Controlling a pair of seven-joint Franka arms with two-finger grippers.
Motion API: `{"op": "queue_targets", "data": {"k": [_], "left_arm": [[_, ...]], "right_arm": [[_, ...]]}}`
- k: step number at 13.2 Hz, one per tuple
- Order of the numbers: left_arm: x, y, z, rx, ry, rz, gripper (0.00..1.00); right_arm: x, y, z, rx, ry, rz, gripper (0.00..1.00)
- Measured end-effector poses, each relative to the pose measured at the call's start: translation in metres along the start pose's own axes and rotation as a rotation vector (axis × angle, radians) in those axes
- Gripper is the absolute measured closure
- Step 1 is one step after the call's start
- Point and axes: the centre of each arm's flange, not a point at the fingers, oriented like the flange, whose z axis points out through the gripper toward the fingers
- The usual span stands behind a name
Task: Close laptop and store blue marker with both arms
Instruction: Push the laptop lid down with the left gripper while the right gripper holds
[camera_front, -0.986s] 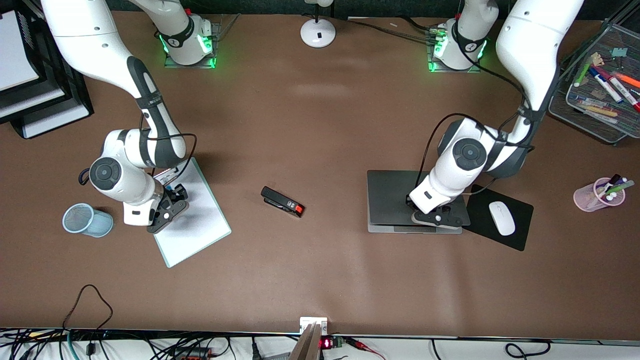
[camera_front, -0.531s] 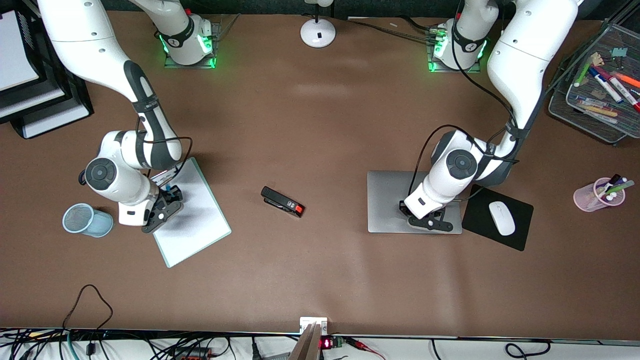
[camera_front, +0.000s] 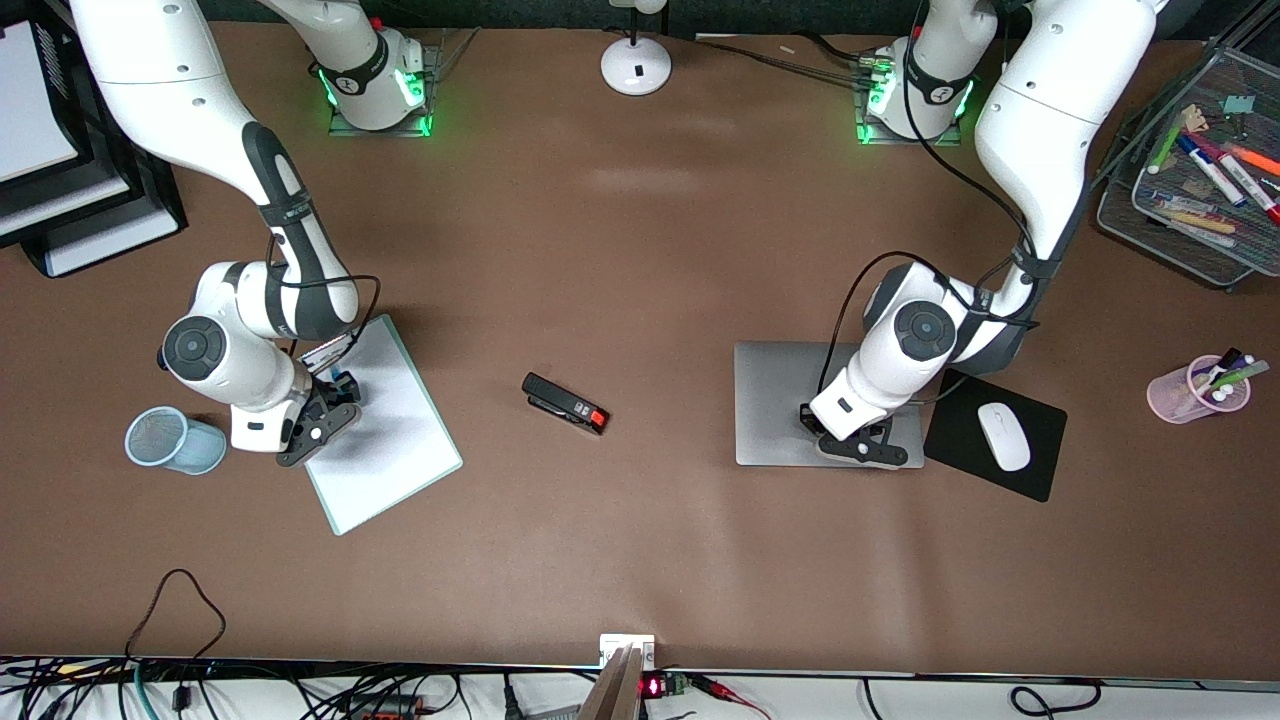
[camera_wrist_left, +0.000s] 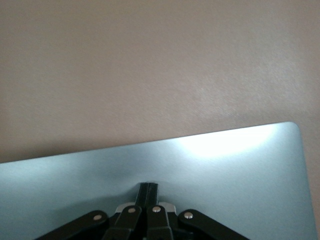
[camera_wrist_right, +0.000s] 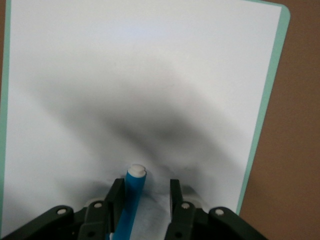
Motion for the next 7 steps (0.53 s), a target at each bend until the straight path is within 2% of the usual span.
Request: {"op": "queue_targets", "data": {"k": [3,7], "left_arm": [[0.014,-0.018,-0.026,0.043,-0.027,-0.018,0.99],[0.021,-0.014,-0.093,0.119,-0.134,-0.014,0.99]], "right_arm": [[0.000,-0.001,0.000,0.001,0.000,0.000,0.59],[0.000,-0.002,0.003,0.004,-0.003,-0.001,0.60]]}}
